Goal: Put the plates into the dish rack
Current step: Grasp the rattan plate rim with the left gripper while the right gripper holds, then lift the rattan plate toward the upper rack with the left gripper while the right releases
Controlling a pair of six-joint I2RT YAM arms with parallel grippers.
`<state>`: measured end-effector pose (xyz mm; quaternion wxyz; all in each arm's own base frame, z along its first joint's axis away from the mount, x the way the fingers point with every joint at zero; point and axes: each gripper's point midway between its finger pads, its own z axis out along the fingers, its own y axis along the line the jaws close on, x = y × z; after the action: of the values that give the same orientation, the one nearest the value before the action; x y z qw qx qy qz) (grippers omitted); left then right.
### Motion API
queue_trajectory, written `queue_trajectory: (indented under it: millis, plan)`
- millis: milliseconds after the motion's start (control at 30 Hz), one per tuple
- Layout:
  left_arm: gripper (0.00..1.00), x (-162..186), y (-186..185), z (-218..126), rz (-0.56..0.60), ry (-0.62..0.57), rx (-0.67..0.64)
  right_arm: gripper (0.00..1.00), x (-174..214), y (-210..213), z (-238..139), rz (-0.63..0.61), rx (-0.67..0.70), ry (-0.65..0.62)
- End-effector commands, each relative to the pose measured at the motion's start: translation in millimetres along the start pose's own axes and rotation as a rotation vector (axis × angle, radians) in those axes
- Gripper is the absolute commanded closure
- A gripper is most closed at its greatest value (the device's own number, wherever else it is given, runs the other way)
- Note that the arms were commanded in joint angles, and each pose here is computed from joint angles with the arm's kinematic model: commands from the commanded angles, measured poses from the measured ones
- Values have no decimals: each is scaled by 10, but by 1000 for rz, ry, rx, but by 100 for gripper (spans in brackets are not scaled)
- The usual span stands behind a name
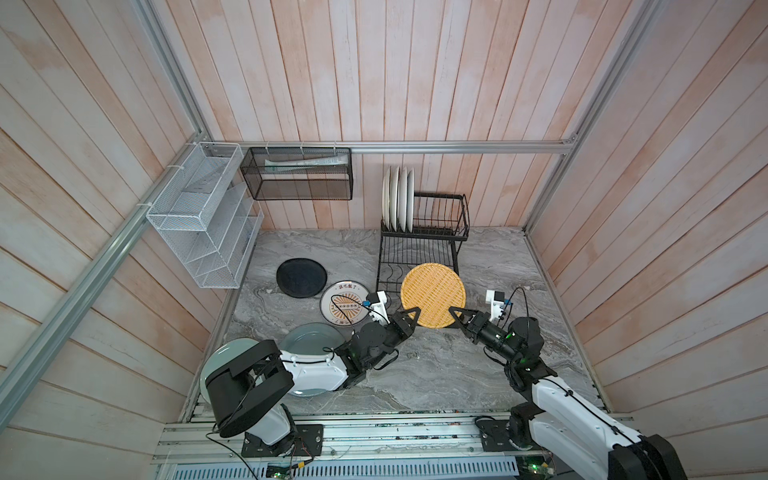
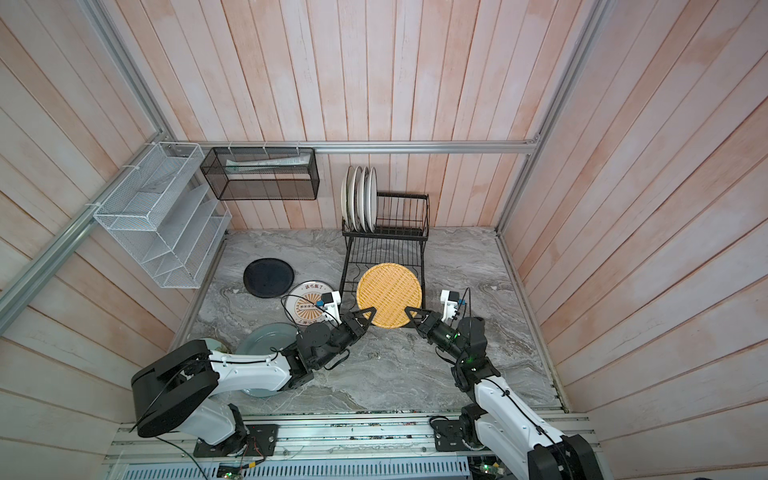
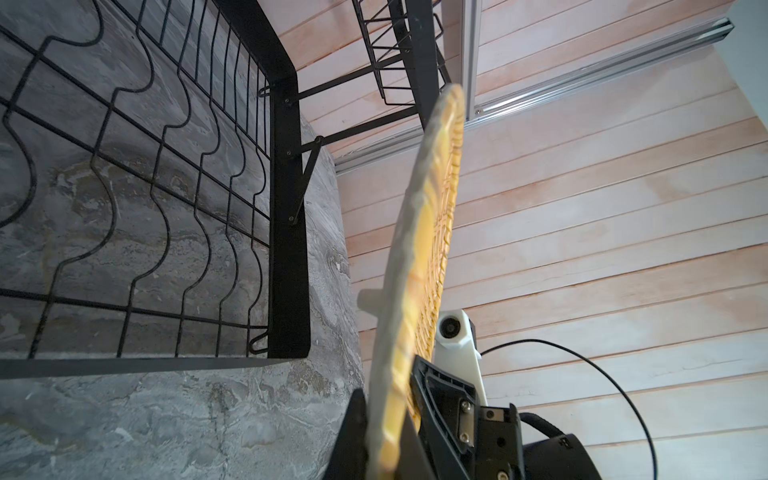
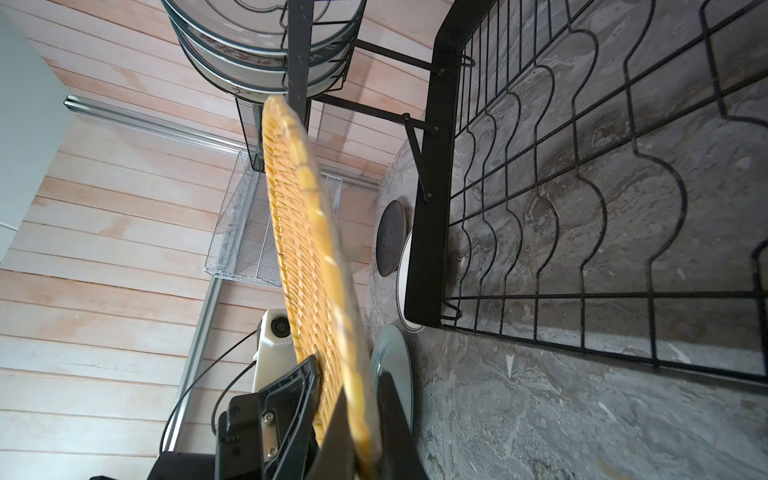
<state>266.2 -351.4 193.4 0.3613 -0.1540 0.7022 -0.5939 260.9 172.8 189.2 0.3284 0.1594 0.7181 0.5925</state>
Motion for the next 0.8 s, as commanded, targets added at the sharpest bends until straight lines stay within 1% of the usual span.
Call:
queue_trajectory:
  millis: [0, 33, 67, 100, 133, 167, 233, 300, 333, 400, 567, 767]
  plan:
    - [100, -26, -152, -77, 22, -38, 87, 100, 10, 72, 1, 17, -19, 11]
    - [100, -26, -160, -90, 33, -43, 75, 100, 13, 87, 2, 9, -24, 14]
    - [100, -15, -153, -103, 50, -45, 52, 86, 5, 103, 2, -3, -26, 13]
    - [100, -3, -146, -118, 69, -47, 29, 70, -4, 125, 5, -17, -28, 12]
    - [100, -14, -148, -144, 90, -61, 5, 51, -20, 134, 8, -31, -20, 9]
    - [100, -22, -157, -176, 108, -72, -10, 38, -51, 148, 11, -44, -11, -3]
    - [100, -45, -143, -265, 137, -95, -52, 20, -162, 178, 1, -95, 17, -53]
    - [100, -86, -127, -364, 148, -117, -89, 8, -294, 227, -17, -151, 44, -101]
    - [100, -107, -122, -414, 163, -129, -100, 5, -367, 267, -16, -186, 56, -118]
    - [100, -135, -161, -511, 180, -141, -107, 2, -488, 374, -2, -241, 58, -134]
    - [100, -216, -344, -739, 286, -181, -157, 2, -645, 523, 46, -341, 57, -143]
    - [100, -379, -829, -912, 474, -262, -247, 2, -643, 425, 51, -414, 88, -137]
